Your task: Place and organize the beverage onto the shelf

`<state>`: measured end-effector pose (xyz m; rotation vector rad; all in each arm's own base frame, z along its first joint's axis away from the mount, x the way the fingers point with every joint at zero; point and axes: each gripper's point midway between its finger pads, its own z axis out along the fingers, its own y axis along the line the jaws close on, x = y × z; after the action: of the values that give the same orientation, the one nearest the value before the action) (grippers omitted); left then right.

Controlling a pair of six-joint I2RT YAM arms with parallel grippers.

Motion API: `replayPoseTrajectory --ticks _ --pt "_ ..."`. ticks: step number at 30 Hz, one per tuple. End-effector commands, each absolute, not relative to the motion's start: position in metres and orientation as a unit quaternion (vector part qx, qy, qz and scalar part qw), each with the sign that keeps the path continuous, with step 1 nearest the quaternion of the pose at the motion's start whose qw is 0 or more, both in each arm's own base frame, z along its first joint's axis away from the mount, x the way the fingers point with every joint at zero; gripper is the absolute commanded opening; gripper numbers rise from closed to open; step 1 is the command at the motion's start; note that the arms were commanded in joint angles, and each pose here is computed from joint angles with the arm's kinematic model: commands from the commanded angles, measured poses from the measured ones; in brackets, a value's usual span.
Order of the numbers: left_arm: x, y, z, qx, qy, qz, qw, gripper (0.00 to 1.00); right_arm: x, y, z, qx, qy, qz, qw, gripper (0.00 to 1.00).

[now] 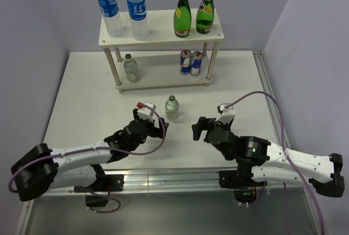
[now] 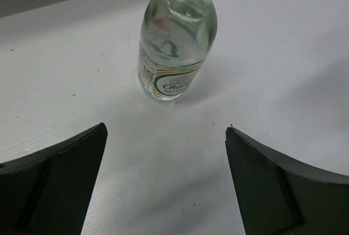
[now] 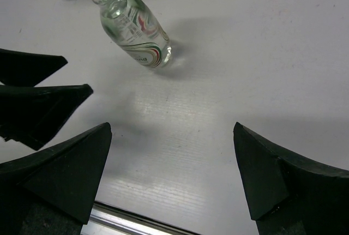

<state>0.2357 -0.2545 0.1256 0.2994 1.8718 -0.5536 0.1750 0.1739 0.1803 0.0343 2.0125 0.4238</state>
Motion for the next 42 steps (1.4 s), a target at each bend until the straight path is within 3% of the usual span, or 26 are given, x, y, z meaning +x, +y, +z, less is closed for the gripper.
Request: replayPoseTrajectory --ticks 1,18,23,27,29,32,33,35,36,42 --pt "0.244 -0.279 0.129 0.134 0.766 -0.252 0.576 0.96 0.176 0.172 0.194 0.036 0.829 0.196 0.522 1.00" --pt "0.317 -0.335 0.114 0.096 0.736 -0.179 0.646 0.97 0.171 0.172 0.181 0.020 0.837 0.193 0.511 1.00" --pt "0.339 -0.336 0.097 0.080 0.743 -0.167 0.643 0.93 0.171 0.167 0.180 0.019 0.837 0.189 0.514 1.00" --pt "0.362 -0.331 0.089 0.058 0.746 -0.156 0.645 0.73 0.170 0.167 0.183 0.017 0.833 0.196 0.517 1.00" --pt "0.369 -0.331 0.090 0.050 0.744 -0.155 0.648 0.69 0.171 0.167 0.181 0.015 0.834 0.194 0.517 1.00" --pt "0.381 -0.328 0.089 0.042 0.744 -0.151 0.650 0.49 0.171 0.169 0.181 0.012 0.833 0.194 0.518 1.00" --pt "0.385 -0.326 0.088 0.039 0.744 -0.147 0.650 0.24 0.171 0.168 0.180 0.012 0.834 0.192 0.518 1.00" --pt "0.389 -0.322 0.094 0.032 0.744 -0.136 0.654 0.05 0.171 0.169 0.181 0.011 0.833 0.193 0.518 1.00" --pt "0.390 -0.319 0.101 0.026 0.740 -0.135 0.658 0.00 0.171 0.168 0.181 0.012 0.833 0.193 0.519 1.00" --pt "0.404 -0.279 0.143 -0.001 0.729 -0.122 0.674 0.00 0.171 0.167 0.182 0.016 0.829 0.200 0.523 1.00"
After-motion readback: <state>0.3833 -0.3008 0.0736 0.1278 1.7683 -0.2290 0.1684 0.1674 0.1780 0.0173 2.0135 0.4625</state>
